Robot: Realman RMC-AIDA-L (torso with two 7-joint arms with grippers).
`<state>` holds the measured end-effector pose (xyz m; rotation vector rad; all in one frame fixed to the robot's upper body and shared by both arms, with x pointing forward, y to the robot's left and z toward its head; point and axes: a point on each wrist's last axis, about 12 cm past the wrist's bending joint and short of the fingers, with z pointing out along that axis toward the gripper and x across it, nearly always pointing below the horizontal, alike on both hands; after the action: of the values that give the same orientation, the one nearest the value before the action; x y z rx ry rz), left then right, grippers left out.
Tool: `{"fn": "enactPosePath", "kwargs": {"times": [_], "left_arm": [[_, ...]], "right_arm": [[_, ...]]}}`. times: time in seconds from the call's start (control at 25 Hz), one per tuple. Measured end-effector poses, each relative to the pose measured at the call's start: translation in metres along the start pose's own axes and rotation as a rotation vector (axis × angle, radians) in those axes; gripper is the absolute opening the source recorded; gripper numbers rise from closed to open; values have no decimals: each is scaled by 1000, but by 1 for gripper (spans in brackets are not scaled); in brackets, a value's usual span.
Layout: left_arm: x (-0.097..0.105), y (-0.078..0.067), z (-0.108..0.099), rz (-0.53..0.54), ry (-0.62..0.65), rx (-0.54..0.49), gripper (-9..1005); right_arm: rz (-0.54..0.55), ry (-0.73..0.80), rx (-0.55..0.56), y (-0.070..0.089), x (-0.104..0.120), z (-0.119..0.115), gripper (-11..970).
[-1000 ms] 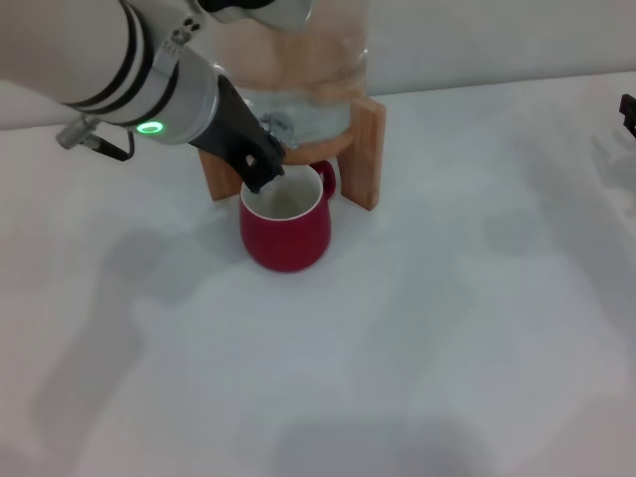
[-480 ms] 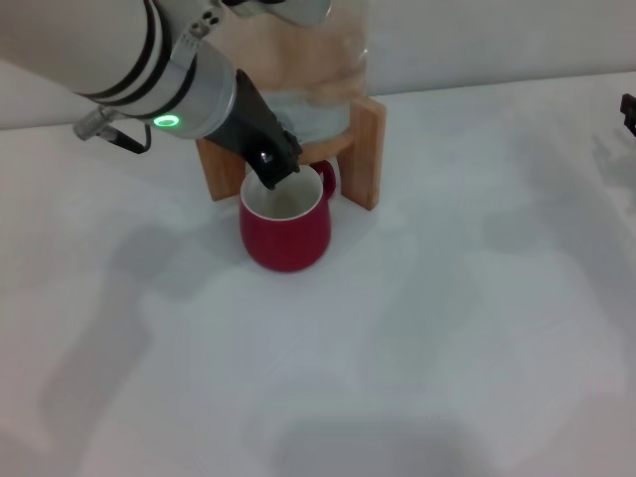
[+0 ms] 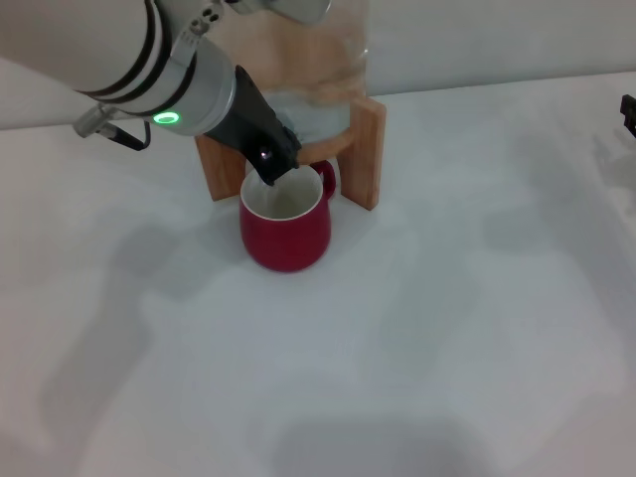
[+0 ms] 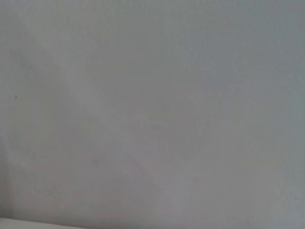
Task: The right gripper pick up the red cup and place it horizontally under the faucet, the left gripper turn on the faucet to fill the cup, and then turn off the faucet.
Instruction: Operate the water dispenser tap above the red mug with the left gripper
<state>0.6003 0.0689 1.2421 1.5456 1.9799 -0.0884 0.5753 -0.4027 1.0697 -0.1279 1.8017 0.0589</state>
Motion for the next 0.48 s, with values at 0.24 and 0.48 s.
{"fn": "enactPosePath", "kwargs": {"times": [0.24,0.48], "left_arm": [[0,1,0,0,0,-7,42],[1,2,1,-2,2,-13,41]], "right_arm": [[0,0,0,0,0,0,306],[0,1,1,0,0,0,306]]}}
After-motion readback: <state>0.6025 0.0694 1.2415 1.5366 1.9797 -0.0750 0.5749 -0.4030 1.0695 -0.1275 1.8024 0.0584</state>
